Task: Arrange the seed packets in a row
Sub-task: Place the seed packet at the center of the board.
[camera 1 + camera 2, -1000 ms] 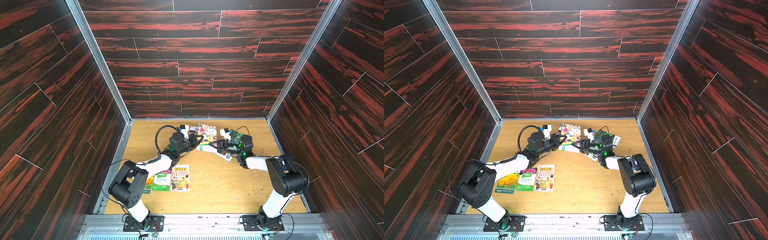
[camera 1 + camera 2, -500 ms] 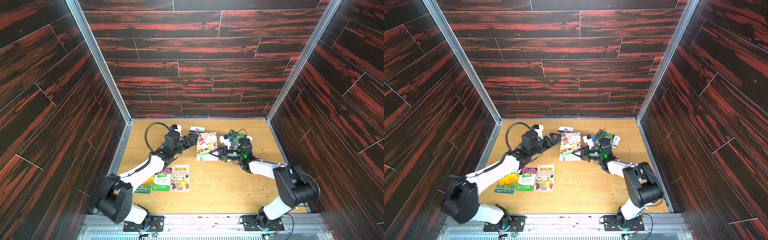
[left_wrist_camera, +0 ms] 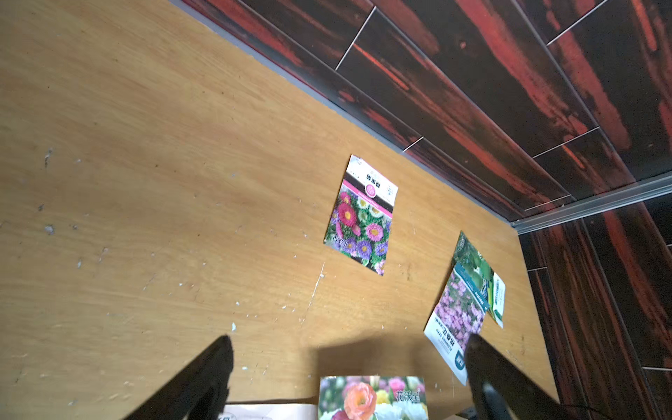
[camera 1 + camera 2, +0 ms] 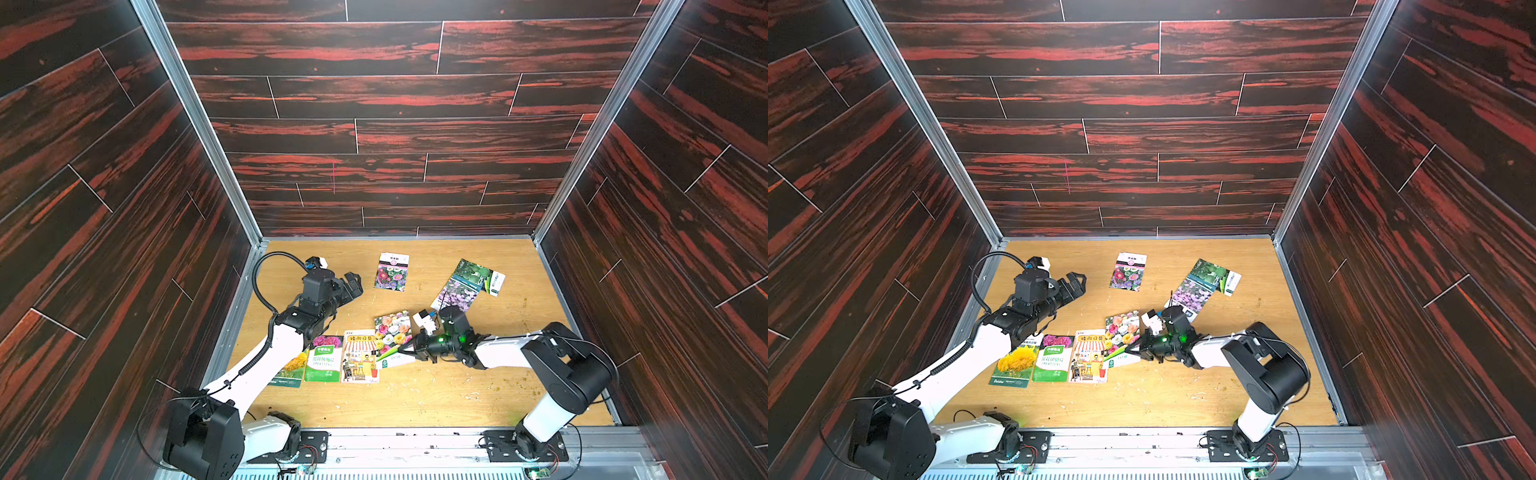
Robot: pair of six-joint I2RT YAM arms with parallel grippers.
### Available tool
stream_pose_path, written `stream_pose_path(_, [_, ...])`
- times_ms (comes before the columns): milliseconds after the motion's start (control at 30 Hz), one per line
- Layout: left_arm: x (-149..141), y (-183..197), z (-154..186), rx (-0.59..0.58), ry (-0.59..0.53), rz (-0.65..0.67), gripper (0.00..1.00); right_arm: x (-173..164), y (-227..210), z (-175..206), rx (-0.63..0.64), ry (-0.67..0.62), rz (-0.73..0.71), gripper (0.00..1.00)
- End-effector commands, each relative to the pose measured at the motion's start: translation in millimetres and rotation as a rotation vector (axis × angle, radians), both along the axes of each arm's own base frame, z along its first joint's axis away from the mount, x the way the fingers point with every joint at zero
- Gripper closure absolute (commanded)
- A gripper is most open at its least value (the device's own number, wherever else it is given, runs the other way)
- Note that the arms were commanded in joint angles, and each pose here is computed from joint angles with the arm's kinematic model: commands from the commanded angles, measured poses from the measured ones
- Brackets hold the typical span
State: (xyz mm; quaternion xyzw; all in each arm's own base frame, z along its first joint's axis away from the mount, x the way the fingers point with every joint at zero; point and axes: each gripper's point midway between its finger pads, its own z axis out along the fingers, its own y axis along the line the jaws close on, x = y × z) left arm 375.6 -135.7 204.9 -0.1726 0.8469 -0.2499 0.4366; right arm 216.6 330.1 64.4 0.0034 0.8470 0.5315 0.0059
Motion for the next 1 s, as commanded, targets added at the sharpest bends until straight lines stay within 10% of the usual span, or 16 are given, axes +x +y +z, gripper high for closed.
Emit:
stream_pose_path(0, [-6, 8, 4, 0.029, -0.016, 0.003, 0.0, 8, 4, -6, -0.033, -0.02, -0.035, 1.0])
stream_pose_path(967, [-5, 2, -6, 0.013, 0.006, -0.036, 0.0, -10, -17, -31, -0.127, 0.049, -0.052, 1.0])
